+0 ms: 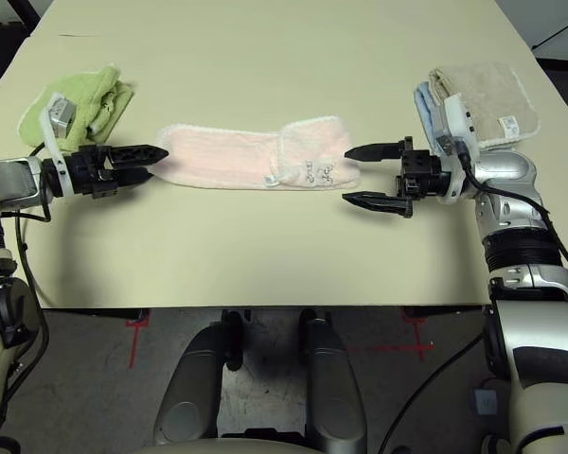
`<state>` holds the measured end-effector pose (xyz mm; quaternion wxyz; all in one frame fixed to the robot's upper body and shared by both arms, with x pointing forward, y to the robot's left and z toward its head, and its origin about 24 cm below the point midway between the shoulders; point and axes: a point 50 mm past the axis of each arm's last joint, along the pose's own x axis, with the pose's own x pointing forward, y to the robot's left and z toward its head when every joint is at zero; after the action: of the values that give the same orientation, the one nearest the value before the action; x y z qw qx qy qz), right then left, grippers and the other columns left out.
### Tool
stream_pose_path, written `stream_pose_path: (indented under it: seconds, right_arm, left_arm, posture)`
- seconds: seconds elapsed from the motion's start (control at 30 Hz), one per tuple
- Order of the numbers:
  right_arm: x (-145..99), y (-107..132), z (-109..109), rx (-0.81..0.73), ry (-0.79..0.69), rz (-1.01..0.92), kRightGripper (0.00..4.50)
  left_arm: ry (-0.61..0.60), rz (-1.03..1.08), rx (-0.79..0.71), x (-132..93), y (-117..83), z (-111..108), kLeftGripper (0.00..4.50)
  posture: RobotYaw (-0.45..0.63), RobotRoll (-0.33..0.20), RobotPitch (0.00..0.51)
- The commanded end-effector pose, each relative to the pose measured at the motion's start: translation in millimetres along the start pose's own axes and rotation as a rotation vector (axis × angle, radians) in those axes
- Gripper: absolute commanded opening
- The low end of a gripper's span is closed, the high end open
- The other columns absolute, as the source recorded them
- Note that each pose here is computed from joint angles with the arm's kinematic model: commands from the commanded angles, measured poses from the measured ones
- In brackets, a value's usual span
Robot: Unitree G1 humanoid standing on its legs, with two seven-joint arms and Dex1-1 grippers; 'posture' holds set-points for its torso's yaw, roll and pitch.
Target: Fold the towel and set it aside.
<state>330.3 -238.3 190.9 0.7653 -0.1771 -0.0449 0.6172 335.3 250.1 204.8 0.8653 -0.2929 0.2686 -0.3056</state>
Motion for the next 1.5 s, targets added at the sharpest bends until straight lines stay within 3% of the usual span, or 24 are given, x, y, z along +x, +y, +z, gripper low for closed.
stream_pose_path:
  seconds: [0.03, 0.1, 0.4, 0.57, 0.67, 0.9, 1.17, 1.27, 1.43, 1.5]
  right_arm:
    - [-6, 2, -1, -0.001, 0.012, -0.019, 4.50]
    - [-7, 3, -2, -0.001, 0.014, -0.019, 4.50]
    - [-6, 2, 1, 0.000, 0.004, -0.028, 4.50]
    - [-6, -1, 3, 0.004, -0.001, -0.042, 4.50]
    - [-3, -4, 3, 0.007, 0.000, -0.052, 4.50]
    - [-3, -7, 3, 0.007, -0.002, -0.056, 4.50]
    - [-4, -9, 0, 0.008, 0.000, -0.056, 4.50]
    - [-4, -10, -2, 0.006, 0.001, -0.061, 4.50]
    - [-12, -8, -7, 0.012, 0.015, -0.080, 4.50]
    - [-14, -8, -9, 0.015, 0.019, -0.085, 4.50]
  left_arm:
    - [0.021, 0.070, -0.015, 4, 9, -5, 4.12]
    - [0.020, 0.084, -0.013, 4, 10, -6, 3.53]
    - [0.015, 0.100, -0.010, -1, 12, -3, 0.03]
    - [0.000, 0.123, -0.001, -13, 13, 1, 0.03]
    - [-0.029, 0.192, 0.009, -39, 23, 4, 0.03]
    - [-0.047, 0.280, 0.019, -77, 35, 2, 0.03]
    - [-0.081, 0.275, 0.067, -81, 31, 7, 0.03]
    - [-0.110, 0.245, 0.112, -75, 23, 18, 0.03]
    - [-0.119, 0.076, 0.236, -52, -19, 42, 0.03]
    - [-0.110, -0.049, 0.272, -40, -47, 49, 0.03]
  posture:
    - [-0.05, 0.000, 0.285]
    - [-0.05, 0.000, 0.285]
    - [-0.04, 0.000, 0.283]
    - [-0.04, 0.000, 0.281]
    - [-0.02, 0.000, 0.278]
    - [-0.01, 0.000, 0.275]
    - [0.01, 0.000, 0.272]
    - [0.00, 0.000, 0.271]
    - [0.00, 0.000, 0.272]
    - [0.00, 0.000, 0.272]
